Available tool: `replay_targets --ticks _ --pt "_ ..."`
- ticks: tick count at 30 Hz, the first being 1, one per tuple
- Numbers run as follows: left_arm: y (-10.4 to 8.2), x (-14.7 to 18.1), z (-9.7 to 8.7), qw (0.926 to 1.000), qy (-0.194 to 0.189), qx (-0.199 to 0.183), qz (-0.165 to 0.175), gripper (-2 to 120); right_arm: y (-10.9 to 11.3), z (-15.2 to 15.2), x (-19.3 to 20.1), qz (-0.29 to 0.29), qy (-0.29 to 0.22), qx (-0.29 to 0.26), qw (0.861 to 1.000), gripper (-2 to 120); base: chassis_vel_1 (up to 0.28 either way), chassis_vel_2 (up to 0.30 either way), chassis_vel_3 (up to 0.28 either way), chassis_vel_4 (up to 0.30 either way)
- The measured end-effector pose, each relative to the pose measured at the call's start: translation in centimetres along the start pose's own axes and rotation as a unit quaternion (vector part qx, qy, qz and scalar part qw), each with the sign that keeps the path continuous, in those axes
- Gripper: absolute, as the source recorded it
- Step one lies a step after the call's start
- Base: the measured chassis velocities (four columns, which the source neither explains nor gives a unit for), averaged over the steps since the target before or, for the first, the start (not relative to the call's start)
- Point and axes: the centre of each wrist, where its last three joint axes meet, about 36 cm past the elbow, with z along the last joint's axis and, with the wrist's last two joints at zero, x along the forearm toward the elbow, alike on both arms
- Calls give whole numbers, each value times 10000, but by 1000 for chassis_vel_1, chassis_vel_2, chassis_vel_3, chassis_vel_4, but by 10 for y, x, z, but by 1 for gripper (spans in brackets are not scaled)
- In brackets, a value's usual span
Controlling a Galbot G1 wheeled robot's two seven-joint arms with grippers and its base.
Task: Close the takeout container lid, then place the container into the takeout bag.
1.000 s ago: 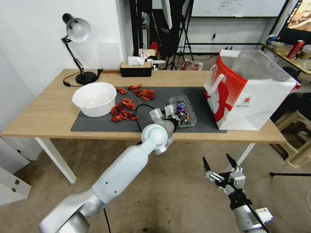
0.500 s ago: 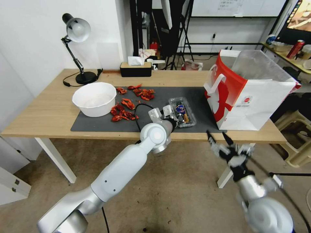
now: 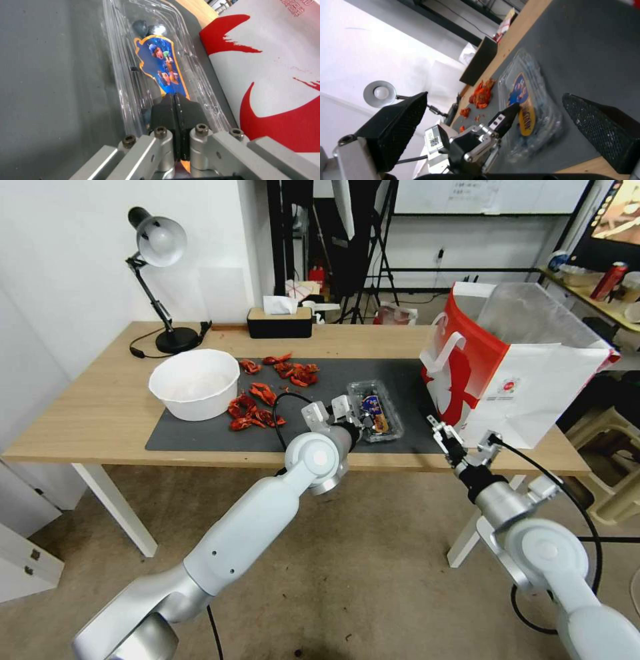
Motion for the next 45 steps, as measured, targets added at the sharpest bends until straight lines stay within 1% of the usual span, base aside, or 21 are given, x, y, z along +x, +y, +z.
replay_targets --ticks 4,6,9,11,13,20,29,35,39,43,45 --pt "1 1 1 10000 5 25 0 0 9 -6 -9 135 91 -81 9998 100 0 0 0 0" --pt "1 1 2 10000 2 42 1 0 16 -11 -15 241 134 -60 9996 100 0 0 0 0" --pt "1 1 2 10000 1 44 3 0 19 -13 -18 279 144 -45 9995 100 0 0 0 0" --pt "1 2 1 10000 -12 42 2 0 30 -24 -30 503 227 63 9985 100 0 0 0 0" --pt "1 2 1 10000 -11 39 1 0 32 -27 -34 546 256 87 9981 100 0 0 0 0" --pt "2 3 1 10000 1 41 5 0 36 -35 -49 670 328 218 9970 100 0 0 0 0" --pt "3 4 0 10000 -11 55 -6 0 37 -38 -66 806 477 339 9950 100 0 0 0 0" --pt "2 4 -1 10000 -20 65 -3 0 37 -40 -77 934 629 573 9920 100 0 0 0 0" --pt "3 4 0 10000 -15 75 -7 0 38 -41 -84 1049 719 728 9892 100 0 0 0 0" --pt "3 5 0 10000 -7 84 -18 0 44 -47 -99 1366 1032 1102 9791 100 0 0 0 0" --pt "3 5 0 10000 -5 87 -21 0 46 -49 -102 1426 1116 1179 9764 100 0 0 0 0"
